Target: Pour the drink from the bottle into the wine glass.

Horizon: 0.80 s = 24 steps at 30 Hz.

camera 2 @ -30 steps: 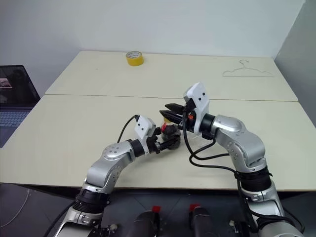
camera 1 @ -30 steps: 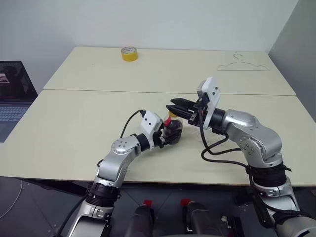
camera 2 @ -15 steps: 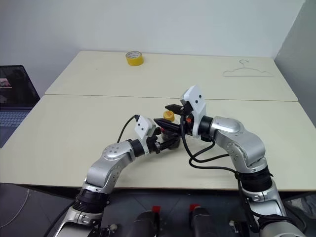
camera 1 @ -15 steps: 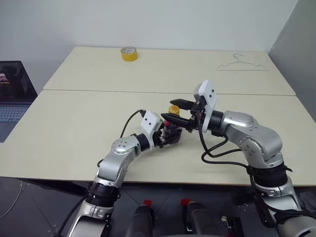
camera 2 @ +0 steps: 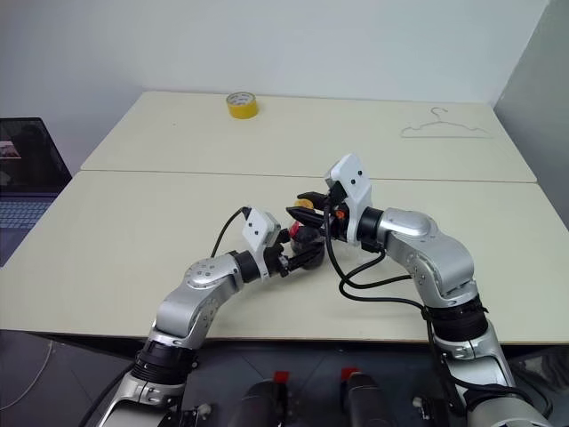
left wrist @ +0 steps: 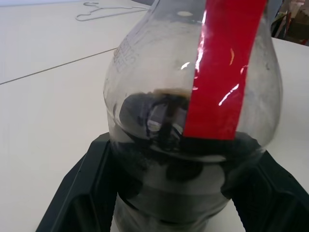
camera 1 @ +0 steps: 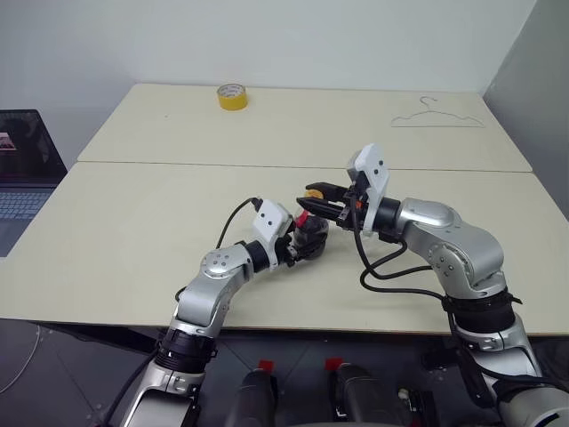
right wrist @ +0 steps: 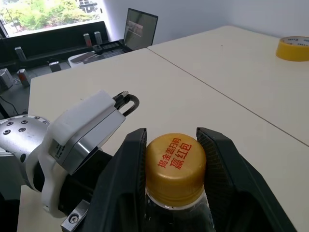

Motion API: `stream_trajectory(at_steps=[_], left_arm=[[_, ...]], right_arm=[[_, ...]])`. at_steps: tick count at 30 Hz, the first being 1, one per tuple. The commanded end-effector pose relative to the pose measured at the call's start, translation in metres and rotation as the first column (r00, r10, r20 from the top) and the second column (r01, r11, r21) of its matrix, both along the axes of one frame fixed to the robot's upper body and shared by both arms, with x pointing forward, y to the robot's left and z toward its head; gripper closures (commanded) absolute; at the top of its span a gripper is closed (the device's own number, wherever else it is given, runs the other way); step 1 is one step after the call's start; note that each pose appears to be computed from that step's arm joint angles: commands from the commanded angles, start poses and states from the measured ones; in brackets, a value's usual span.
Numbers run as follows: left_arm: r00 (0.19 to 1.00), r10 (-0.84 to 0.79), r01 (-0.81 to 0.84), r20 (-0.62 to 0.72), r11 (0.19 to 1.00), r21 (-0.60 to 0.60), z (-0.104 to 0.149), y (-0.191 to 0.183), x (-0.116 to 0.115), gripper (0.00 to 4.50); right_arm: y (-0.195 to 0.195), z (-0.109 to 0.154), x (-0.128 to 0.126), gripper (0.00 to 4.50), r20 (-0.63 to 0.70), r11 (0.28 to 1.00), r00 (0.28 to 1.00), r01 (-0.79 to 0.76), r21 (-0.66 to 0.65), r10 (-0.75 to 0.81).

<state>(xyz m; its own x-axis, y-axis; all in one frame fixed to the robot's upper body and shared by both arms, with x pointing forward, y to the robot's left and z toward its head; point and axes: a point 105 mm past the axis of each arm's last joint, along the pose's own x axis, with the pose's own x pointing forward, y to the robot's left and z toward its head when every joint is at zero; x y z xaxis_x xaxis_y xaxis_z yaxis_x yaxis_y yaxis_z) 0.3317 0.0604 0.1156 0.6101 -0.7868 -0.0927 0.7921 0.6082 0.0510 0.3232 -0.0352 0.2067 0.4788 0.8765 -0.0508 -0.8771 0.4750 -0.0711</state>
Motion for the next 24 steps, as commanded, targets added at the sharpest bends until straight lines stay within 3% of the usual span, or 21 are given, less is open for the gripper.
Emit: stream_trajectory(at_steps=[1,7,12,17,23,24], left_arm=[[1.000,0.008,-0.008,-0.007,1.000,0.026,-0.005,-0.001,-0.001,1.45],[1.000,-0.017,0.017,-0.014,0.999,0.028,-0.006,-0.004,-0.003,1.45],[1.000,-0.022,0.022,-0.012,0.999,0.027,-0.005,-0.004,-0.004,1.45],[1.000,-0.008,0.008,-0.018,1.000,0.021,-0.007,-0.003,-0.009,1.45],[0.999,0.015,-0.014,-0.032,1.000,0.010,-0.009,0.001,-0.011,1.45],[0.999,0.015,-0.015,-0.033,1.000,0.010,-0.009,0.001,-0.011,1.45]], right_arm=[[0.002,0.016,-0.007,3.21,0.075,0.996,0.994,-0.084,-0.005,0.084],[-0.005,0.013,-0.009,3.21,0.106,0.940,0.939,-0.314,-0.134,0.328],[-0.009,-0.006,-0.006,3.21,0.044,0.826,0.855,-0.485,-0.288,0.517],[-0.006,-0.013,0.010,3.21,0.014,0.786,0.825,-0.533,-0.314,0.565],[-0.002,0.000,0.020,3.21,0.036,0.817,0.837,-0.522,-0.243,0.546],[-0.002,0.003,0.020,2.50,0.038,0.829,0.845,-0.513,-0.224,0.534]])
